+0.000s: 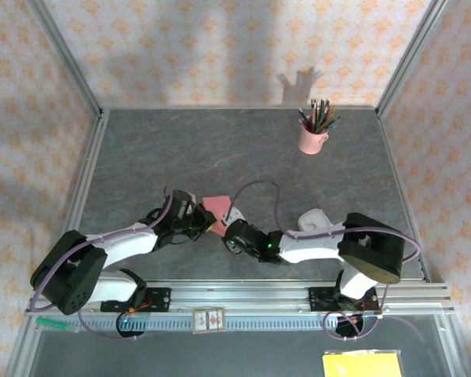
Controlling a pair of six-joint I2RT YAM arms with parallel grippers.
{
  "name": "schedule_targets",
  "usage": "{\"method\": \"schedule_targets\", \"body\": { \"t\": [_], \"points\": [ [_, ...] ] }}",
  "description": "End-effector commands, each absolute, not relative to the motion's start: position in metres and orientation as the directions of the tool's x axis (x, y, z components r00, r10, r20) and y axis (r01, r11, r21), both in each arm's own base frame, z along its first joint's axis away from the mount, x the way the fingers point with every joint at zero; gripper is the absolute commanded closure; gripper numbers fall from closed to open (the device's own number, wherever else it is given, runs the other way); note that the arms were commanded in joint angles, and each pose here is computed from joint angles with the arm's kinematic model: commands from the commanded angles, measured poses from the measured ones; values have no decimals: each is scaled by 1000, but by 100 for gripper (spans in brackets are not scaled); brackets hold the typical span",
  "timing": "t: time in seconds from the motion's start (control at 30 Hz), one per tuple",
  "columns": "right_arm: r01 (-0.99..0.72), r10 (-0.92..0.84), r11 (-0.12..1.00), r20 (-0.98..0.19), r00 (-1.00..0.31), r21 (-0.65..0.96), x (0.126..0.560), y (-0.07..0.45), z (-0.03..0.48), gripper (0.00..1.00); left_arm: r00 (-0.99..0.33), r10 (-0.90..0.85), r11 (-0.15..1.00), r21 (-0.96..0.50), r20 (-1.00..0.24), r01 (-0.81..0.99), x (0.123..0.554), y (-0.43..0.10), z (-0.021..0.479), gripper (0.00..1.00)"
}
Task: Fold a paper plane with a square sheet of paper (pick it up from the middle)
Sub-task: Fourth fold the wing at the center of the table.
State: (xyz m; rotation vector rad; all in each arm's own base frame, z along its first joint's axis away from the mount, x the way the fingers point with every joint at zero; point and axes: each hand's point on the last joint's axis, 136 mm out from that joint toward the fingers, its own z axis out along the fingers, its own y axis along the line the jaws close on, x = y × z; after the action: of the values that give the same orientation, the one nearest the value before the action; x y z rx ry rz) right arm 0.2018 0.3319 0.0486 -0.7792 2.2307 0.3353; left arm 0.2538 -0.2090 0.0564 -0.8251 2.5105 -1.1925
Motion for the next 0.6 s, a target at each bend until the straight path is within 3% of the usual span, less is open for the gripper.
{"method": "schedule_targets", "body": {
  "t": [0.0,0.23,0.57],
  "points": [
    [-595,-411,803,-760,-503,-40,215,340,61,58,-829,-559,523,-767,21,-372,253,-213,60,100],
    [-596,-441,799,-755,-485,-84,220,348,56,59,-831,-556,523,-767,23,-372,253,-213,59,100],
    [-599,-453,795,-750,-482,-95,221,354,53,70,-838,-545,527,-766,29,-368,253,-216,57,100]
  ]
}}
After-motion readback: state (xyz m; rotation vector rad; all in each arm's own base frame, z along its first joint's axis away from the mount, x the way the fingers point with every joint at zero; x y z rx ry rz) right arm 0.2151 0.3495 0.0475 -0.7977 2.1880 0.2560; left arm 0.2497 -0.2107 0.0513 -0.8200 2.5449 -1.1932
